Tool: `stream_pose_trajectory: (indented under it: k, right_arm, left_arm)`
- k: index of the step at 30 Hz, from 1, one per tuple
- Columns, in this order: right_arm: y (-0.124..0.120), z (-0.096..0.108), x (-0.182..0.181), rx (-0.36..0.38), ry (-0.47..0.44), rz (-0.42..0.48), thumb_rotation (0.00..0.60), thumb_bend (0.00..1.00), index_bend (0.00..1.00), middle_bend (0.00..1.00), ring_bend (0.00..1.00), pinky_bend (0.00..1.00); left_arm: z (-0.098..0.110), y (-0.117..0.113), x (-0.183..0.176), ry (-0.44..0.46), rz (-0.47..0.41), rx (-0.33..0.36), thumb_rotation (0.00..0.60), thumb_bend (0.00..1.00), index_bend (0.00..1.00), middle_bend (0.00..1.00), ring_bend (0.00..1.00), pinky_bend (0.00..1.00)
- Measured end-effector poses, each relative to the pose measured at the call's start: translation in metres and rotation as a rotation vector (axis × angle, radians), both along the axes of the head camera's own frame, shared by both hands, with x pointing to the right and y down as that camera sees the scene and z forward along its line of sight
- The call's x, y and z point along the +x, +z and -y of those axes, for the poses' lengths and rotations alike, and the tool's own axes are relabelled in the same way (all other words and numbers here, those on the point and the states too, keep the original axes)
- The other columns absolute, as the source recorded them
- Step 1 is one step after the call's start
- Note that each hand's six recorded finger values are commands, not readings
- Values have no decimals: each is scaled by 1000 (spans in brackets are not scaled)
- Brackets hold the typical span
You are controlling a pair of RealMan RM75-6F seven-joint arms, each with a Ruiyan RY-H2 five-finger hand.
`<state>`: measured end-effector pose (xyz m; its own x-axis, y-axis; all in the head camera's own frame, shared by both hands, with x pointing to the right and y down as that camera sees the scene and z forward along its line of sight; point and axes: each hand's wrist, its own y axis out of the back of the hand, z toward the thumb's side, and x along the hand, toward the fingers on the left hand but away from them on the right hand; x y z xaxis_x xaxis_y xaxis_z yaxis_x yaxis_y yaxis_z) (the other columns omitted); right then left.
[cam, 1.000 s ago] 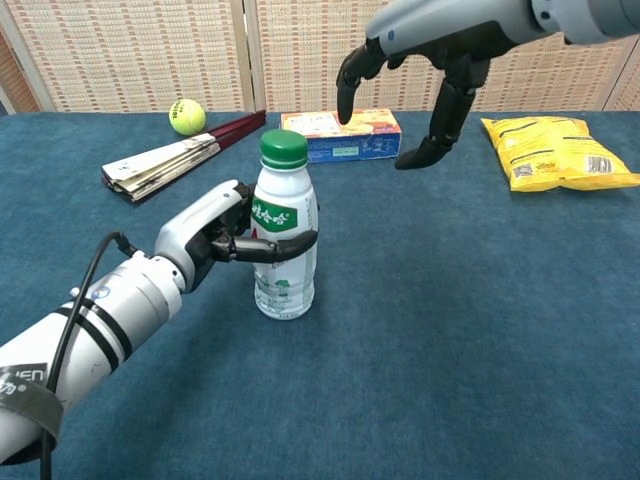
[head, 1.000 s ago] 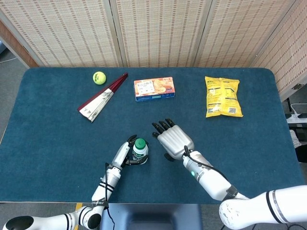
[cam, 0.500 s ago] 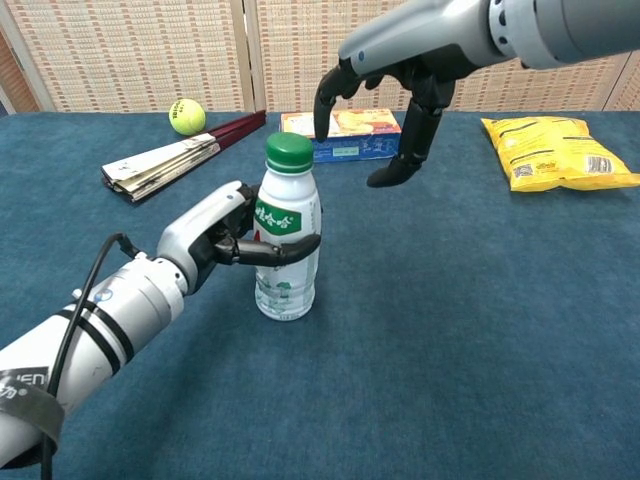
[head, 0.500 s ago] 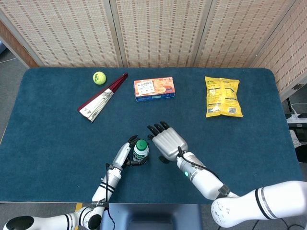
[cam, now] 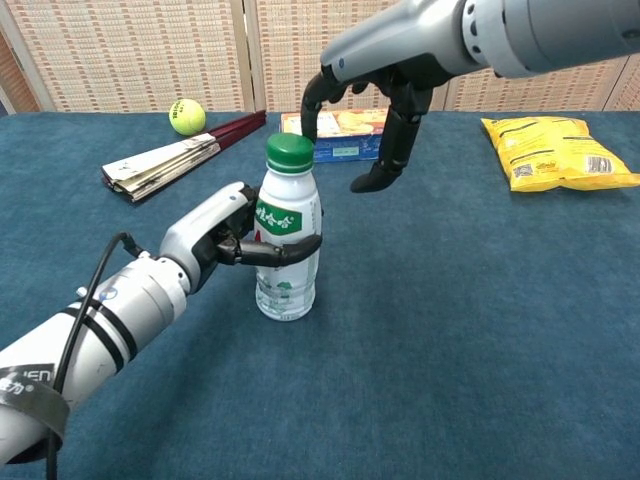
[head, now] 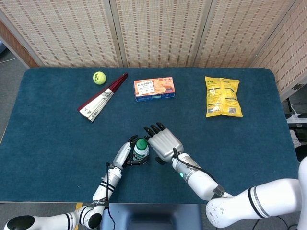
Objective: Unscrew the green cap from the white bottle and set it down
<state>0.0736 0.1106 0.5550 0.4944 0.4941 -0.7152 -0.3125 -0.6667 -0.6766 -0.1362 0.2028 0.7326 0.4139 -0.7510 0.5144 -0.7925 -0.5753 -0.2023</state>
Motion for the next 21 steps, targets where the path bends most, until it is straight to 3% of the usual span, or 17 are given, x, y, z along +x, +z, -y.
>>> stream_pose_trajectory:
  k: [11,21]
  right_arm:
    - [-2,-5,-7,-6,-11,15,537,236,226,0,0,0]
    - [-3,-8,-12,-11,-21,25,537,236,225,0,0,0]
  left_arm:
    - [2,2,1,-5,13,35,600,880,718,784,427,161]
    - [-3,9,1,38,39,7,600,949,731,856,494,213]
